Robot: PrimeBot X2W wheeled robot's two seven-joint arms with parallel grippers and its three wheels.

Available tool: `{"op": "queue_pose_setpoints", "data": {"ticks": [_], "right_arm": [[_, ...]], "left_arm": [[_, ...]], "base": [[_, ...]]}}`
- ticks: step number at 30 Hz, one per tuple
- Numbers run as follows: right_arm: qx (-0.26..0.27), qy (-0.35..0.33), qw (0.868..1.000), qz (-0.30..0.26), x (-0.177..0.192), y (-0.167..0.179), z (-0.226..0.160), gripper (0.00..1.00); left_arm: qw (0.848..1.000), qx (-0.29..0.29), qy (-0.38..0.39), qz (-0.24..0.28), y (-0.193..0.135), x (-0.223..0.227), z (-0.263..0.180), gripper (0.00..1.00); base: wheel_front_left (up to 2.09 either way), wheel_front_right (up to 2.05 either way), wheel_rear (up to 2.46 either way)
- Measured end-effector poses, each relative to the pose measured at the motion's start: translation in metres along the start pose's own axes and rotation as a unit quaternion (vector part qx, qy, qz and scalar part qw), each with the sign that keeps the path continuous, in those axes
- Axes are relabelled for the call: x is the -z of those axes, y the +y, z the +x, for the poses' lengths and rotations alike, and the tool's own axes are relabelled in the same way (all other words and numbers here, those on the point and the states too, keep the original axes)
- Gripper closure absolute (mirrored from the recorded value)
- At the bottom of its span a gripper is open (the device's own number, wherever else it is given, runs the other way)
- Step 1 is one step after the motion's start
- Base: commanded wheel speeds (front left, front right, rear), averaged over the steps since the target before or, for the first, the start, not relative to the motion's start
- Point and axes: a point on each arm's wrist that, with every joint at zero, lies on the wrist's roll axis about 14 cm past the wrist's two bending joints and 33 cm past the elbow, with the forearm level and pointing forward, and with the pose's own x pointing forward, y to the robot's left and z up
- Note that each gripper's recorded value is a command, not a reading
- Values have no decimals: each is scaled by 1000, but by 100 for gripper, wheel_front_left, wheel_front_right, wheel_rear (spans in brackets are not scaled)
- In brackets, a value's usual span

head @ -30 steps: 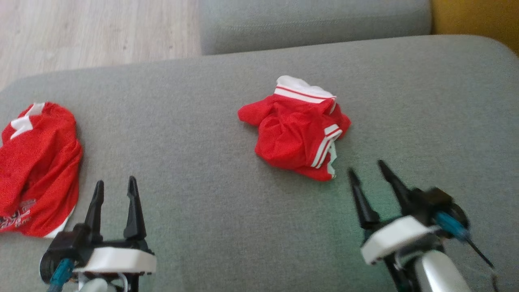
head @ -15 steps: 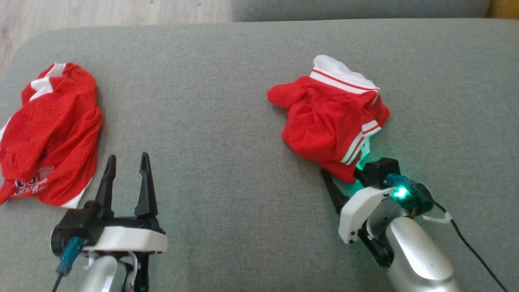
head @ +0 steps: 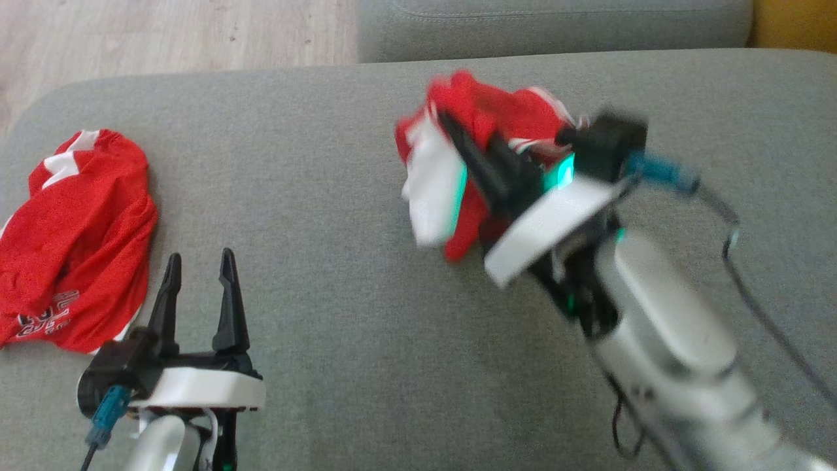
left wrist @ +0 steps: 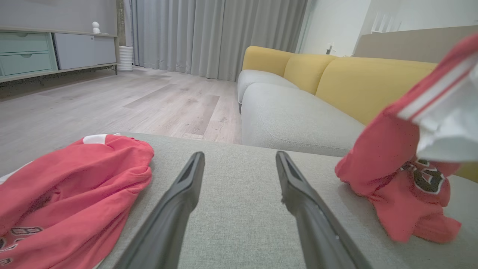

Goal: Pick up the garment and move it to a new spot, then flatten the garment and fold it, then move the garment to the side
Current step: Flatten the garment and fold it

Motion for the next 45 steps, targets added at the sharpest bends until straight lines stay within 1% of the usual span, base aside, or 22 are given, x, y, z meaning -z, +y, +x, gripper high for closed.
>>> {"op": "queue_pose_setpoints", "data": {"ticks": [1, 2, 3, 4, 6, 7, 9, 13, 15, 16, 18, 20, 23, 24, 26, 27, 29, 32, 35, 39, 41, 45], "right_arm": [[-8, -14, 1000, -5, -16, 1, 6, 100], [-25, -41, 999, -20, -44, 3, 19, 100], [-34, -58, 998, -18, -59, 5, 24, 100], [-34, -58, 998, -18, -59, 5, 24, 100], [-58, -90, 993, -39, -90, 14, 36, 100], [-75, -113, 990, -37, -108, 22, 41, 100], [-103, -153, 981, -63, -142, 37, 48, 100], [-137, -251, 955, -78, -211, 59, 44, 100], [-134, -276, 949, -77, -228, 57, 38, 100], [-125, -275, 950, -77, -229, 49, 37, 100], [-94, -258, 957, -87, -219, 23, 33, 100], [-48, -224, 969, -88, -192, -15, 26, 100], [37, -138, 988, -59, -122, -80, 4, 100], [67, -106, 991, -46, -95, -100, -7, 100], [118, -42, 992, -17, -43, -131, -31, 100], [141, -19, 990, -4, -23, -143, -44, 100], [174, 8, 985, 23, 3, -158, -64, 100], [202, 17, 978, 42, 13, -171, -81, 100], [209, 29, 976, 61, 16, -172, -91, 100], [205, 67, 970, 114, 37, -156, -113, 100], [214, 90, 963, 140, 51, -151, -132, 100], [261, 140, 937, 187, 84, -151, -181, 100]], "left_arm": [[1000, 1, 0, -1, -1, 0, 0, 0], [1000, 1, 0, -3, -1, 1, 1, 0], [1000, 0, 1, -4, -1, 1, 1, 0], [1000, 0, 1, -4, -1, 1, 1, 0], [1000, -1, 2, -6, -2, 2, 1, 0], [1000, -2, 2, -8, -2, 3, 1, 0], [1000, -2, 2, -11, -3, 4, 0, 0], [1000, 1, -2, -12, -5, 1, 0, 0], [1000, 2, -5, -15, -7, 0, -1, 0], [1000, 6, -6, -16, -9, -1, -1, 0], [1000, 8, -8, -14, -10, -2, 0, 0], [1000, 10, -9, -13, -11, -2, 2, 0], [1000, 15, -7, -13, -14, -1, 6, 0], [1000, 18, -6, -12, -16, 0, 7, 0], [1000, 26, -2, -13, -20, 3, 10, 0], [999, 29, 0, -14, -22, 4, 11, 0], [999, 34, 3, -15, -25, 7, 13, 0], [999, 40, 6, -15, -29, 9, 16, 0], [999, 47, 7, -12, -34, 10, 18, 0], [999, 50, 5, -13, -37, 9, 19, 0], [999, 50, 4, -14, -37, 9, 20, 0], [999, 50, 7, -19, -37, 11, 20, 0]], "base": [[0, 0, 0], [0, 0, 0], [0, 0, 0], [0, 0, 0], [0, 0, 0], [0, 0, 0], [0, 0, 0], [0, 0, 0], [0, 0, 0], [0, 0, 0], [0, 0, 0], [0, 0, 0], [0, 0, 0], [0, 0, 0], [0, 0, 0], [0, 0, 0], [0, 0, 0], [0, 0, 0], [0, 0, 0], [0, 0, 0], [0, 0, 0], [0, 0, 0]]}}
